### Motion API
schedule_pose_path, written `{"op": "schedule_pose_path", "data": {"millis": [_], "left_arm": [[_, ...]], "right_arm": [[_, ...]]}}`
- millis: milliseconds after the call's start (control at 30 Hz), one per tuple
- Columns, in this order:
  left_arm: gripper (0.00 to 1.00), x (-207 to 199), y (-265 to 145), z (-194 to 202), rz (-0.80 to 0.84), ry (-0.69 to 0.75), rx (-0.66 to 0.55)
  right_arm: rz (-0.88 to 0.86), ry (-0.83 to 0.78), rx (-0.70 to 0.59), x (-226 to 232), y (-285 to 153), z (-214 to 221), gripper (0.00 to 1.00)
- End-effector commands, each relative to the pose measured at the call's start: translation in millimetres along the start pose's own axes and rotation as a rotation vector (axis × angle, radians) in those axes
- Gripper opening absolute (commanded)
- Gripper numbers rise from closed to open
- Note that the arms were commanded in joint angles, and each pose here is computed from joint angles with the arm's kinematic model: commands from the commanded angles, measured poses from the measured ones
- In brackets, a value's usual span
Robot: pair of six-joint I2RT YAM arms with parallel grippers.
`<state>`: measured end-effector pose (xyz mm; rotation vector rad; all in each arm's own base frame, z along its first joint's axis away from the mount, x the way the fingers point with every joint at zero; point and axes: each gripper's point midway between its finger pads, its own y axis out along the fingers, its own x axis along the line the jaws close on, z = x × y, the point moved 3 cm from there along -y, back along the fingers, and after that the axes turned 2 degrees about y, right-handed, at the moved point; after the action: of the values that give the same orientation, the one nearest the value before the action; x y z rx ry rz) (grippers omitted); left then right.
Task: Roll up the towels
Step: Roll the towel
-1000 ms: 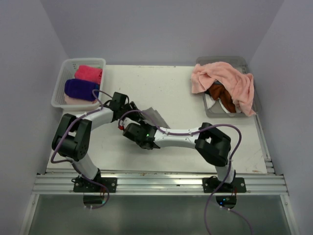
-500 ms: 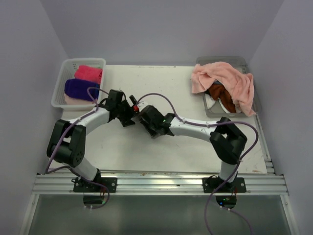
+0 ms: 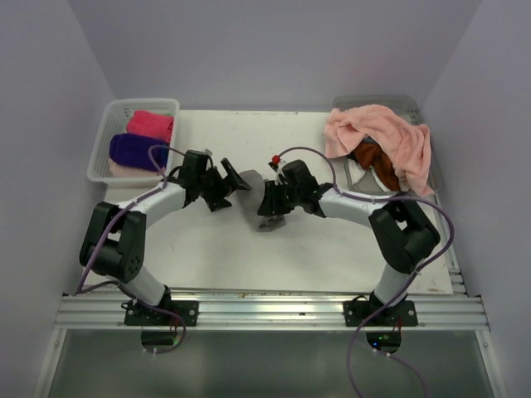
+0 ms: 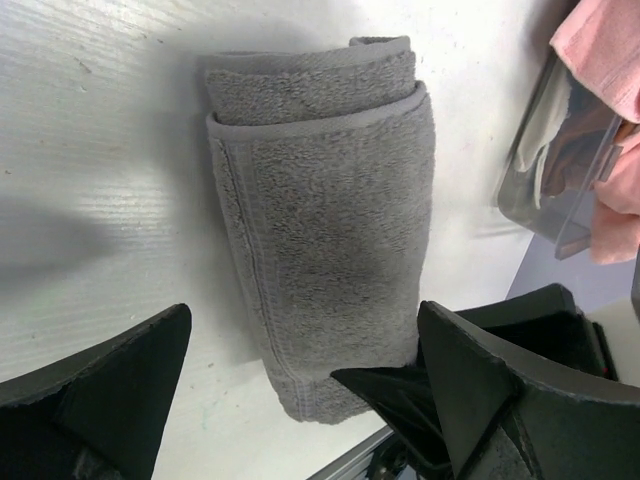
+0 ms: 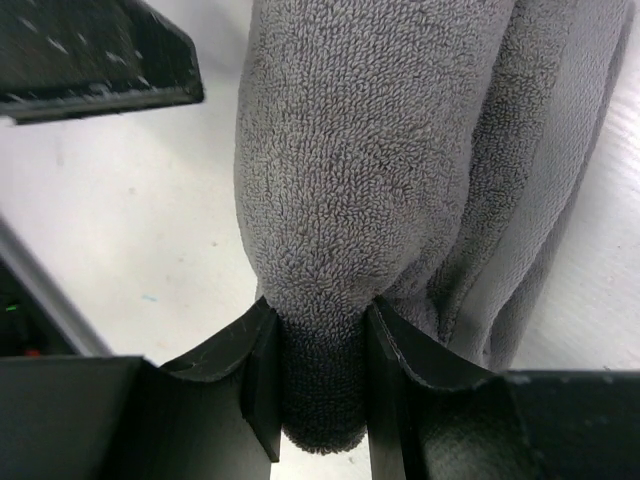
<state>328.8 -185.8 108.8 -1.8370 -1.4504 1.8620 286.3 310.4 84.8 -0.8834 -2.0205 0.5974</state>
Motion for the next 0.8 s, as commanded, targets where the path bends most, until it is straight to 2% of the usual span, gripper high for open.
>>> {"op": "schedule_pose_path", "data": {"millis": [0, 333, 467, 500, 567, 600, 667, 700, 767], "left_arm": [[0.99, -5.8, 12.0, 2.3, 0.044, 0.063, 0.028], [0.98, -10.9, 36.8, 9.0, 0.059, 0.078, 0.073], [0.87, -11.6, 42.7, 9.9, 0.055, 0.069, 0.079], [0.8, -11.8, 44.0, 10.2, 0.055, 0.067, 0.08], [0.73, -15.2, 44.3, 9.2, 0.06, 0.063, 0.077], [0.65, -17.1, 42.8, 8.8, 0.061, 0.063, 0.074], [0.61, -17.0, 41.4, 7.4, 0.053, 0.061, 0.062], [0.55, -18.8, 39.9, 6.3, 0.056, 0.062, 0.056], [0.53, -19.0, 37.6, 5.9, 0.045, 0.054, 0.054]], "right_arm": [[-0.191, 0.145, 0.074, 14.0, -2.6, 9.2, 0.26], [-0.277, 0.211, 0.139, 10.9, 1.5, 15.7, 0.3], [-0.228, 0.196, 0.156, 3.8, 1.6, 18.0, 0.32], [-0.214, 0.19, 0.155, 2.4, 0.8, 17.7, 0.34], [-0.158, 0.166, 0.147, -2.5, -5.0, 15.3, 0.5], [-0.134, 0.152, 0.143, -3.6, -7.4, 14.2, 0.57], [-0.049, 0.113, 0.116, -9.7, -18.6, 6.6, 0.74], [-0.022, 0.093, 0.102, -9.2, -23.9, 3.4, 0.79], [0.097, 0.048, 0.071, -17.5, -35.6, -4.0, 0.83]]}}
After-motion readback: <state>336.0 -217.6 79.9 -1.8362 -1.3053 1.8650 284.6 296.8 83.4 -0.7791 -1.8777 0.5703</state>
